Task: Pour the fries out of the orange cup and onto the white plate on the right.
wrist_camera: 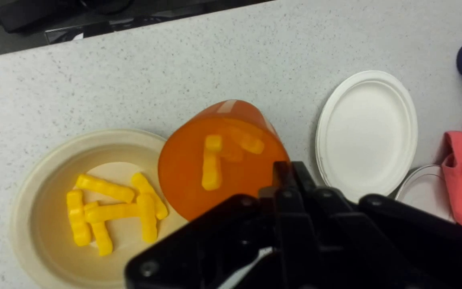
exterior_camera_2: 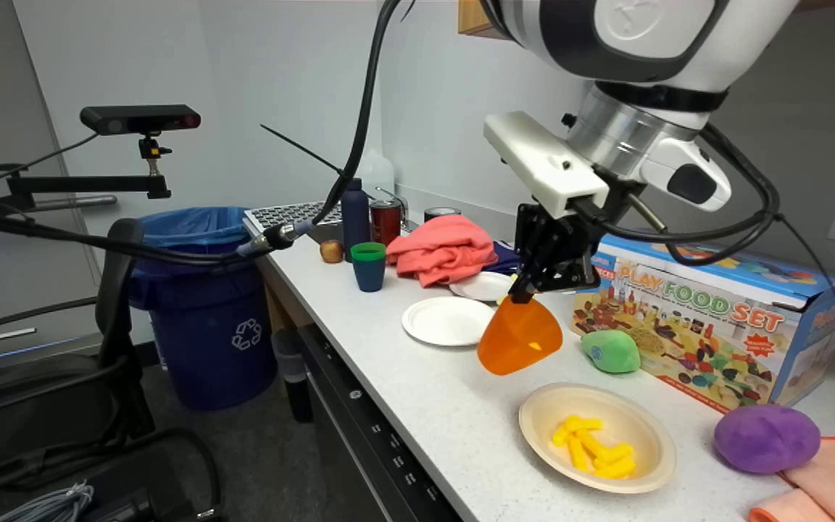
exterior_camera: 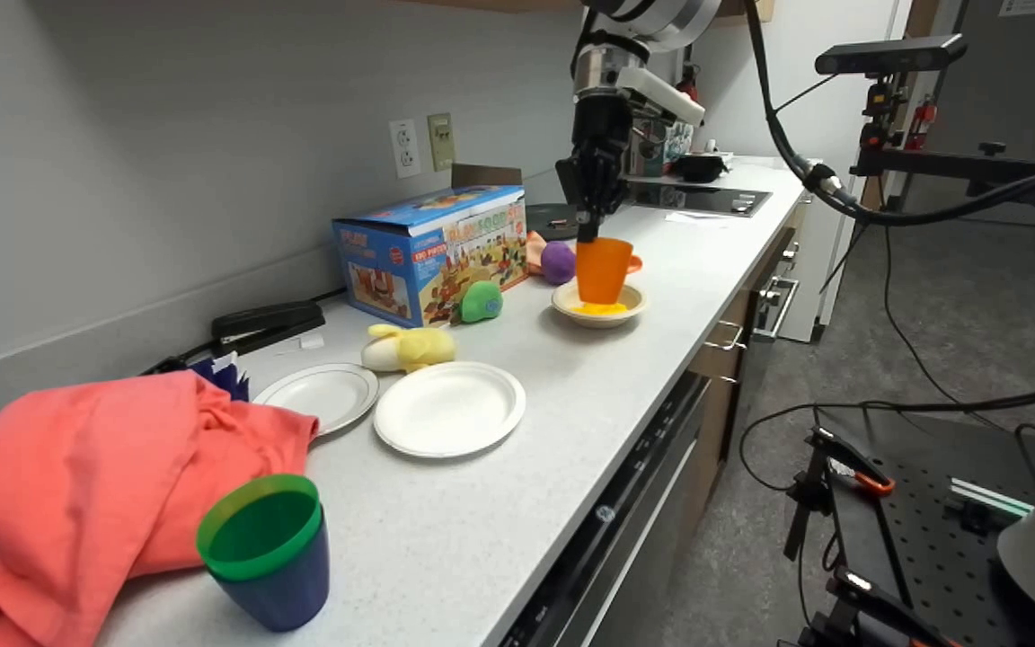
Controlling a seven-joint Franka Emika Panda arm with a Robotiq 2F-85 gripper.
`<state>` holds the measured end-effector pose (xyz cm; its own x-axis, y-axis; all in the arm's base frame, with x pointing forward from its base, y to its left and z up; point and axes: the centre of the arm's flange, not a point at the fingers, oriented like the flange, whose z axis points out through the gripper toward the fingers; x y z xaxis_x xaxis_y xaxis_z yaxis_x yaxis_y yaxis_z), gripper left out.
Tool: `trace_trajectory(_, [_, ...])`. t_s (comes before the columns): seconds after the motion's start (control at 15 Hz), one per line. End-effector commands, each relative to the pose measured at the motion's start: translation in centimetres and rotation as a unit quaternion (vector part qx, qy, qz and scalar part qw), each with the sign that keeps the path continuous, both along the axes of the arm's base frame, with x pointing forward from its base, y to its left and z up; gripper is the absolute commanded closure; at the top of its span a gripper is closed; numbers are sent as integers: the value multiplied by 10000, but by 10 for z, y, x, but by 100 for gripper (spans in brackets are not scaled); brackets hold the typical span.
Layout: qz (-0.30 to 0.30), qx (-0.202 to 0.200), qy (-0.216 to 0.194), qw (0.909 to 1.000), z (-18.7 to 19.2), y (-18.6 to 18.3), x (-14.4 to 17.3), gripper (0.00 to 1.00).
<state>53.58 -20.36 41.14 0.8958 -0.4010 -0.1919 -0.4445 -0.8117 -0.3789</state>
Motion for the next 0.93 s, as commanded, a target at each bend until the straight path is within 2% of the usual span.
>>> trace_trajectory(0.0, [-286,863,282,9955,-3,-32,16,99])
trace_trajectory(0.2, [-533,1450,478,9868,-11,-51,17,99])
trace_trajectory(0.53, [-926,1983,461,9747,-23,-83,24,99])
trace_trajectory(0.87, [-979,2557,521,9604,-38,-109,30,99])
